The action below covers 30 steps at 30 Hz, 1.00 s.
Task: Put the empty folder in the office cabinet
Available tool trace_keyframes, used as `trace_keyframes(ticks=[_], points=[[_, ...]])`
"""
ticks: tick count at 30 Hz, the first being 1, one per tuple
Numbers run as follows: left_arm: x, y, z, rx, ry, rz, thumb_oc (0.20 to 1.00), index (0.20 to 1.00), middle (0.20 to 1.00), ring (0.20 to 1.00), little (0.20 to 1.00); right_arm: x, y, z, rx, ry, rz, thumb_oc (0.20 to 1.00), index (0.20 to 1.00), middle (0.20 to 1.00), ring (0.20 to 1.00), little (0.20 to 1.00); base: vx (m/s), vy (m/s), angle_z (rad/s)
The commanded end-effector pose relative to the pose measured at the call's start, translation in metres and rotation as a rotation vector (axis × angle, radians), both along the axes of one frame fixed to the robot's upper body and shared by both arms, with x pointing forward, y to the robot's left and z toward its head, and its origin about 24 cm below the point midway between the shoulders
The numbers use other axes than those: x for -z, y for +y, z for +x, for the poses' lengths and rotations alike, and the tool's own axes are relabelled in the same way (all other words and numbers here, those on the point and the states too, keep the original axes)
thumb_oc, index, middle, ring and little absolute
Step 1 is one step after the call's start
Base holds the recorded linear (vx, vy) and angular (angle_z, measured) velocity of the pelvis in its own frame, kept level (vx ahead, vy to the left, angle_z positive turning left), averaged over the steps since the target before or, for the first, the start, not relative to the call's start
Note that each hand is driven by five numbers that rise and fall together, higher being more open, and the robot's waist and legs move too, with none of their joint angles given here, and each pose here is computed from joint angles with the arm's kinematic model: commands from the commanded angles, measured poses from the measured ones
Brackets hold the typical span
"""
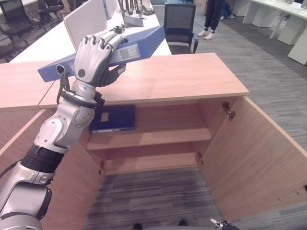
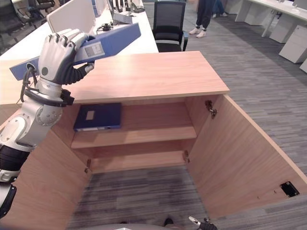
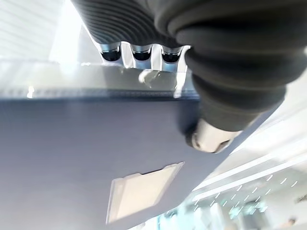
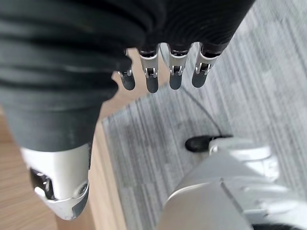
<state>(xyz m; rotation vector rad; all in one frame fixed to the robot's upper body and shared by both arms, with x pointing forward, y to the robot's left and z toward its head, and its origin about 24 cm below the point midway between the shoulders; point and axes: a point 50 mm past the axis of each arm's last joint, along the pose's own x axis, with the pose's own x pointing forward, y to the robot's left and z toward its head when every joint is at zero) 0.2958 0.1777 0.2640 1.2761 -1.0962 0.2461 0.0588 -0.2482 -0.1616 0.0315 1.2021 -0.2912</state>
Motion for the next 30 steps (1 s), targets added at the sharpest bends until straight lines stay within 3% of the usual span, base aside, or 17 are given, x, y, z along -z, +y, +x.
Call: trace_keyframes(ticks=[1,9,11,17,30], points=[[-0.067,-0.004,-0.021,0.13,-0.24,-0.128,0.2,0.2,0.2,0.2,0.2,-0.002,-0.002,0.016,0.006,-0.033,-0.001,1.0,1.0,1.0,1.0,1.0,-0.01,-0.043,0.02],[-0.061,-0.005,-0.054,0.487,-0.176,-0.397,0.2,0.2,0.2,0.2,0.2,-0.004,0.009,0.031,-0.026,-0.094,0.043,1.0,1.0,1.0,1.0,1.0,-0.01,-0.026,0.06],[-0.052,-0.004,-0.061,0.665,-0.087,-0.521,0.2,0.2,0.2,0.2,0.2,-0.006,0.013,0.042,-0.034,-0.134,0.056,1.0,1.0,1.0,1.0,1.0,-0.01,-0.026,0.11],[-0.035,0.006,-0.07,0.939,0.089,-0.724,0.2,0.2,0.2,0.2,0.2,-0.009,0.019,0.053,-0.065,-0.172,0.072,1.0,1.0,1.0,1.0,1.0,-0.01,-0.024,0.09],[0.002,0.016,-0.067,1.159,0.402,-0.941,0.2,0.2,0.2,0.2,0.2,-0.009,0.019,0.052,-0.107,-0.157,0.076,1.0,1.0,1.0,1.0,1.0,0.0,-0.004,0.02]])
